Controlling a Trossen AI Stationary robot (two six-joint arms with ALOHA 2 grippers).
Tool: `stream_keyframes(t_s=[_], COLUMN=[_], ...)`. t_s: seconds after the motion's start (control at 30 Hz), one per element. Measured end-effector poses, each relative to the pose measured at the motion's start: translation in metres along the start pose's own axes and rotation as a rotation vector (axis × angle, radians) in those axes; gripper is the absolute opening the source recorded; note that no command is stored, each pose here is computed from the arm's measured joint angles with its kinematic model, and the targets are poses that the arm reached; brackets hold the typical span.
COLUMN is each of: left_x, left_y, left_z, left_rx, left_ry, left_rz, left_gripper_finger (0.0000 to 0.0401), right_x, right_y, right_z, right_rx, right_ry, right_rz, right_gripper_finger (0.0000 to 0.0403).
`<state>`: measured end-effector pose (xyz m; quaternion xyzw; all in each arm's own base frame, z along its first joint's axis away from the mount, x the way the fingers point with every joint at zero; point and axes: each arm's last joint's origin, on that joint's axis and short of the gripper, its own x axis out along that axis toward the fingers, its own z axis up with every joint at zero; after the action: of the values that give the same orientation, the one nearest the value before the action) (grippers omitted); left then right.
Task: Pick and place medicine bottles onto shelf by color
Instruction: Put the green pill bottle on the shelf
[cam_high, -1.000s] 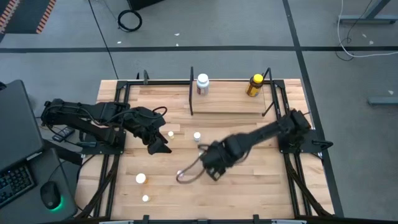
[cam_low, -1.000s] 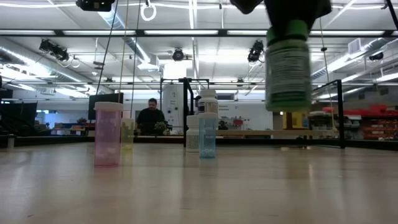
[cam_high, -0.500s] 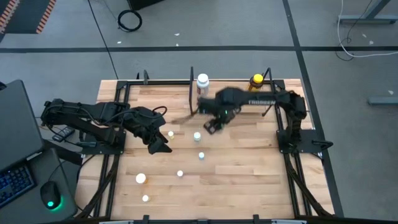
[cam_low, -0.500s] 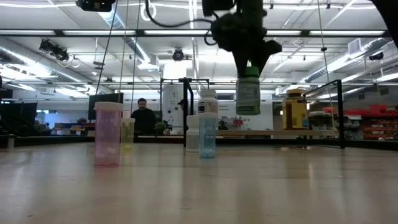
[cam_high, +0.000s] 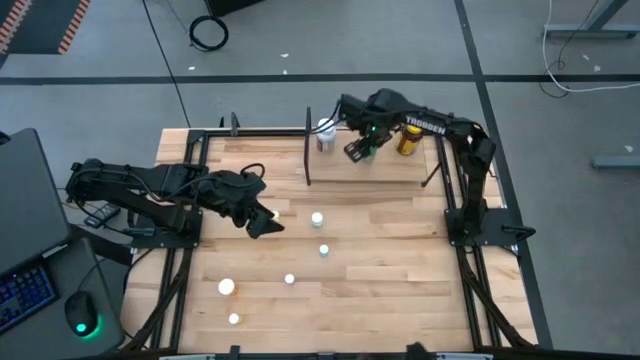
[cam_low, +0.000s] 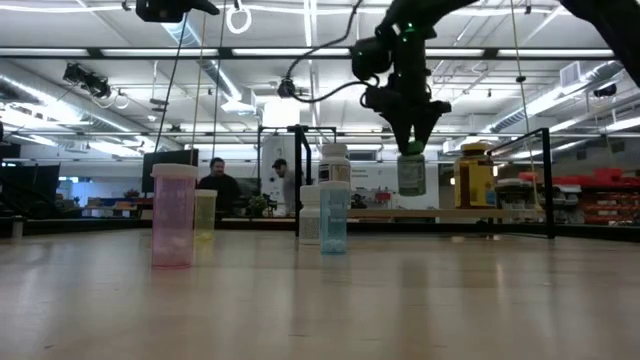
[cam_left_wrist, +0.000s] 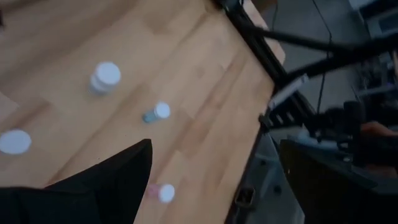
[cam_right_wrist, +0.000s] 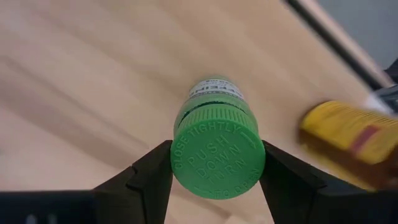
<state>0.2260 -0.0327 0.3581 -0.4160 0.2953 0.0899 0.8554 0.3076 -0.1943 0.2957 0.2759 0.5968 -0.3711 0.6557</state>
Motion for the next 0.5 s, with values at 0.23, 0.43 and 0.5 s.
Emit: stream_keyframes(t_s=[0.23, 0.43, 0.5], left_x=[0.0, -0.001, -0.001], left_y=[0.0, -0.003, -0.004], left_z=[0.004, 0.008, 0.009], left_rx=[-0.026, -0.031, -0.033], left_ry=[-0.114, -0.186, -0.208], left_rz=[0.041, 0.038, 0.033], left_gripper_finger=[0.0355, 0.0355, 0.0355], right_x=[0.005, 0.008, 0.009], right_y=[-0.039, -0.055, -0.059], right_z=[0.013, 0.018, 0.02], right_rx=[-0.054, -0.086, -0.084], right_ry=[0.015, 0.013, 0.012], right_rz=[-0.018, -0.002, 0.004], right_gripper_finger=[0.0213, 0.0214, 0.0214])
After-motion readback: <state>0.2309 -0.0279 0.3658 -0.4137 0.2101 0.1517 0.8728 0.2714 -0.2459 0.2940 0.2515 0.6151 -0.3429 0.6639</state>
